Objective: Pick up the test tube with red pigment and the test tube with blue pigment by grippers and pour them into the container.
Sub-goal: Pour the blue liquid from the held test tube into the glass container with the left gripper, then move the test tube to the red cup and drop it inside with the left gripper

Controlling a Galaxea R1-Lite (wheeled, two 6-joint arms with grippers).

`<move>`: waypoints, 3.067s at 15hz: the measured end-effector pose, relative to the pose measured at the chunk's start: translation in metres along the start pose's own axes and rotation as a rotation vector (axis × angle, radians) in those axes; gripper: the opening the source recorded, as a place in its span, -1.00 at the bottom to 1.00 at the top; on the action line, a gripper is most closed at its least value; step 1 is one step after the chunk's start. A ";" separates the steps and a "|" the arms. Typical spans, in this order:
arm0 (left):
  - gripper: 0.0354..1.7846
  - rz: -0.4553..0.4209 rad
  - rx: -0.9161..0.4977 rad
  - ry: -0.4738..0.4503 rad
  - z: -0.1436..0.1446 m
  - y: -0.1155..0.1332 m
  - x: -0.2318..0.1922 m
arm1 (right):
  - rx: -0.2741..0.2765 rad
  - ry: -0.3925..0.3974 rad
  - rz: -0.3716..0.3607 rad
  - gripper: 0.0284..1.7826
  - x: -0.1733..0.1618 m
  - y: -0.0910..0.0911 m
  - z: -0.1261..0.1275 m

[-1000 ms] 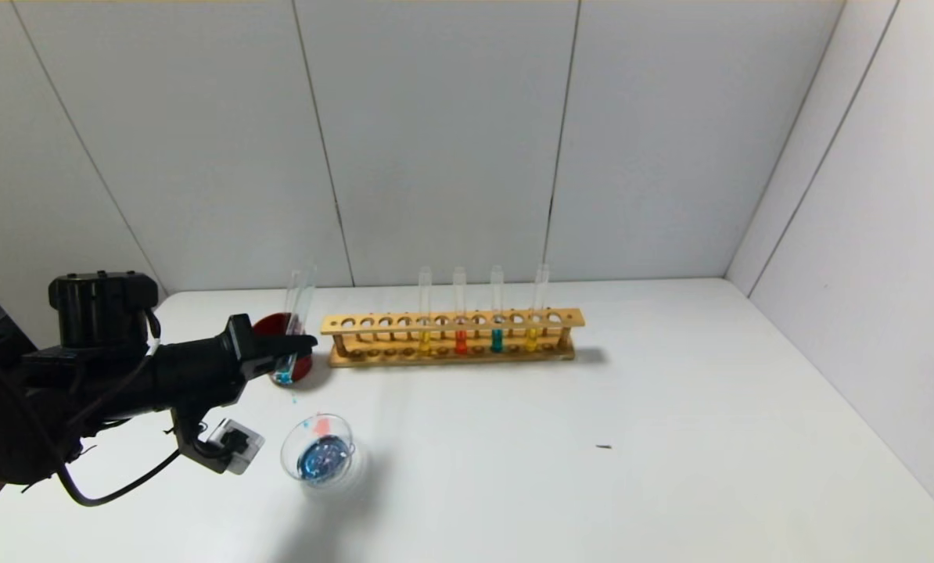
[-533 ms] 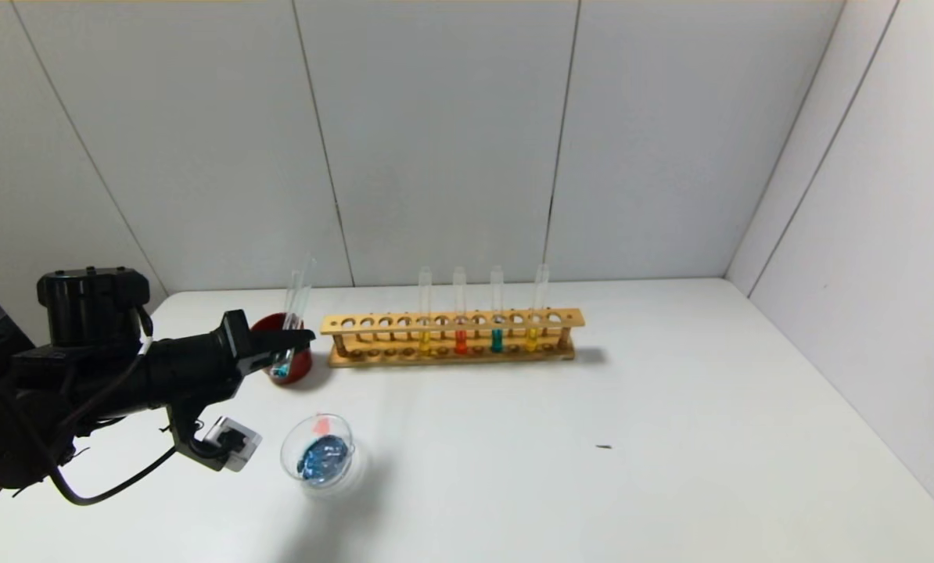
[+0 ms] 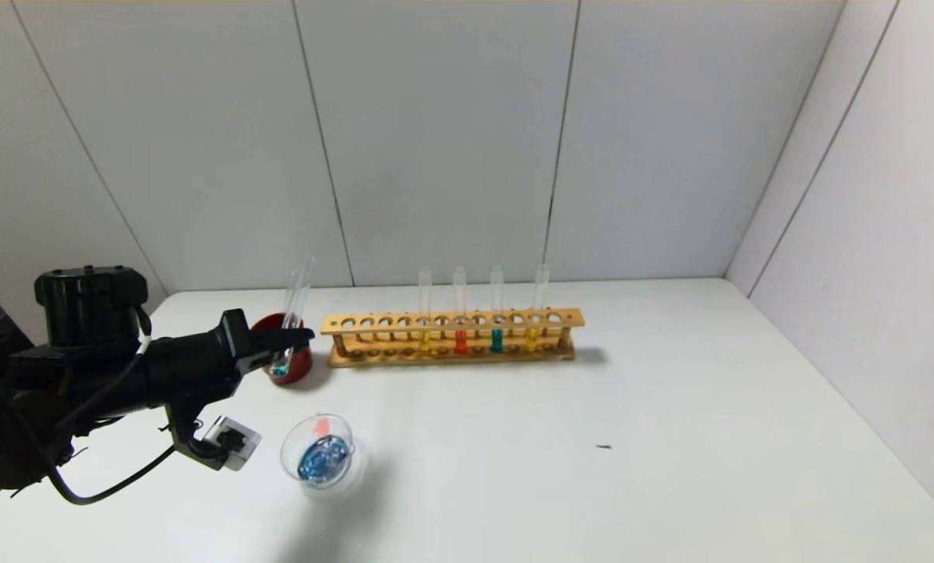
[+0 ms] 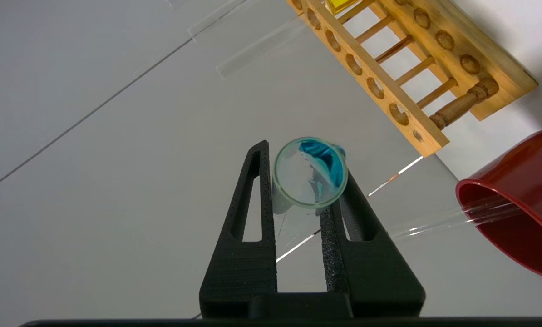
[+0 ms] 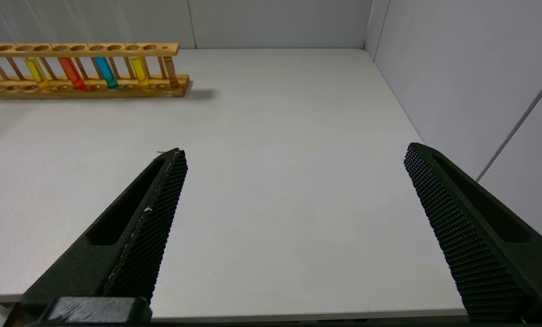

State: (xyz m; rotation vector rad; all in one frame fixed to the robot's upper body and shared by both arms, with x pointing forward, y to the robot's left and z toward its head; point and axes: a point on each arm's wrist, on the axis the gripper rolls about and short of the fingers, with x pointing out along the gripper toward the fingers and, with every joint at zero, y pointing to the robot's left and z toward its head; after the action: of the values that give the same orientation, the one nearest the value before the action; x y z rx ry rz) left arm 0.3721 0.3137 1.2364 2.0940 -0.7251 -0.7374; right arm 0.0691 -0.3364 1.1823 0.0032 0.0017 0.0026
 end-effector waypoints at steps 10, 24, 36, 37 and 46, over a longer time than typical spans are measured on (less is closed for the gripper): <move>-0.67 0.015 0.031 0.023 0.001 0.005 -0.005 | 0.000 0.000 0.000 0.96 0.000 0.000 0.000; -0.67 0.012 -0.678 0.325 -0.019 0.034 -0.047 | 0.000 0.000 0.000 0.96 0.000 0.000 0.000; -0.67 0.338 -1.815 0.462 -0.070 0.011 -0.035 | 0.000 0.000 0.000 0.96 0.000 0.000 0.000; -0.67 0.352 -1.818 0.466 -0.073 0.000 -0.030 | 0.000 0.000 0.000 0.96 0.000 0.000 0.000; -0.67 0.428 -1.812 0.420 -0.074 -0.044 0.000 | 0.000 0.000 0.000 0.96 0.000 0.000 0.000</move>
State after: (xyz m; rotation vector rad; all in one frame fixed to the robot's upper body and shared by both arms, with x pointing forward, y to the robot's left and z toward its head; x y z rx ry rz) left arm 0.4346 0.3723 1.2391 0.3493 -0.0416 -0.3424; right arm 0.0691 -0.3364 1.1823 0.0028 0.0017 0.0021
